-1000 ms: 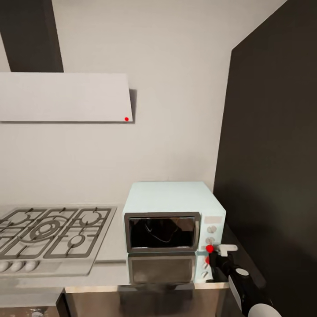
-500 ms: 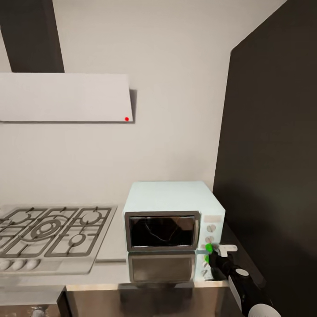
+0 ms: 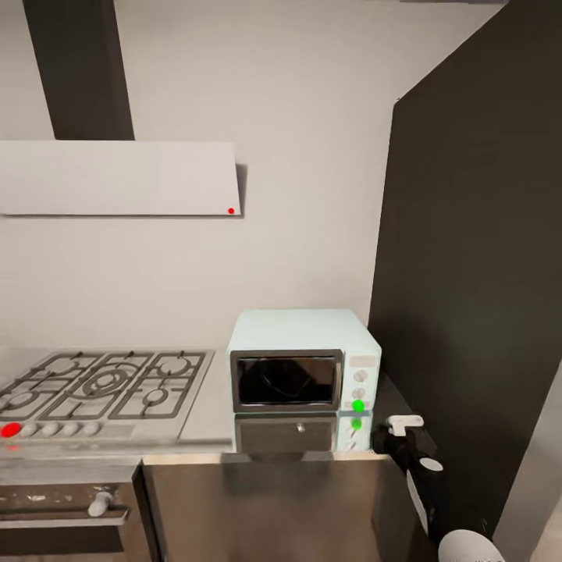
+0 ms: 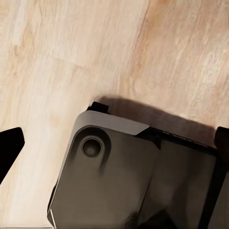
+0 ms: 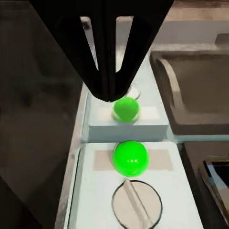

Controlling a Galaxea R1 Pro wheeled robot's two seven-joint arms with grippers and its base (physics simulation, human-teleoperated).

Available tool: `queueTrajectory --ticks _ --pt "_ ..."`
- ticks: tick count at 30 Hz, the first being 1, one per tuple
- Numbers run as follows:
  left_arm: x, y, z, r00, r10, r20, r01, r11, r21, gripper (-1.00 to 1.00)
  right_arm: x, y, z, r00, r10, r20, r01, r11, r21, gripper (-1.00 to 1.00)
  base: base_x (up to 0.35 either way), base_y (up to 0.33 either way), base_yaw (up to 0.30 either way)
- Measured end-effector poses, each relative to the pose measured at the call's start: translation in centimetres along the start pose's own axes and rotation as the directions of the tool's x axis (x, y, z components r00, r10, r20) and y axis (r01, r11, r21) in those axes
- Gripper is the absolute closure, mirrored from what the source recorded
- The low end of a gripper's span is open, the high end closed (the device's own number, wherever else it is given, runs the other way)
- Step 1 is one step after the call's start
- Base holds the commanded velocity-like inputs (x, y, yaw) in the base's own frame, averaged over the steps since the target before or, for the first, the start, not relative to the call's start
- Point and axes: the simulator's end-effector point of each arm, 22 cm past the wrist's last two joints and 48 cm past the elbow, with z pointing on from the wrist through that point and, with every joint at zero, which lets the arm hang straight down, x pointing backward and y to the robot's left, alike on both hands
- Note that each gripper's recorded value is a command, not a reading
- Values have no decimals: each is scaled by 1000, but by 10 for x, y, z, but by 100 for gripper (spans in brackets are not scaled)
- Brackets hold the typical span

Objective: In the kitchen, take the popcorn bag from the countertop, put it into the microwave, and heat it until the popcorn is cooked so the cooked popcorn ends up inside the bag.

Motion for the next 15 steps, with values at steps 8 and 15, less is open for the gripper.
queueTrajectory --ticks 8,15 --pt "0 0 0 1000 1 1 -1 1000 0 -100 -18 -4 -19 975 111 -192 -101 993 59 100 -346 0 0" --pt "0 1 0 1000 0 0 0 1000 -2 -100 206 50 -62 822 48 -567 -79 996 -31 100 -346 0 0"
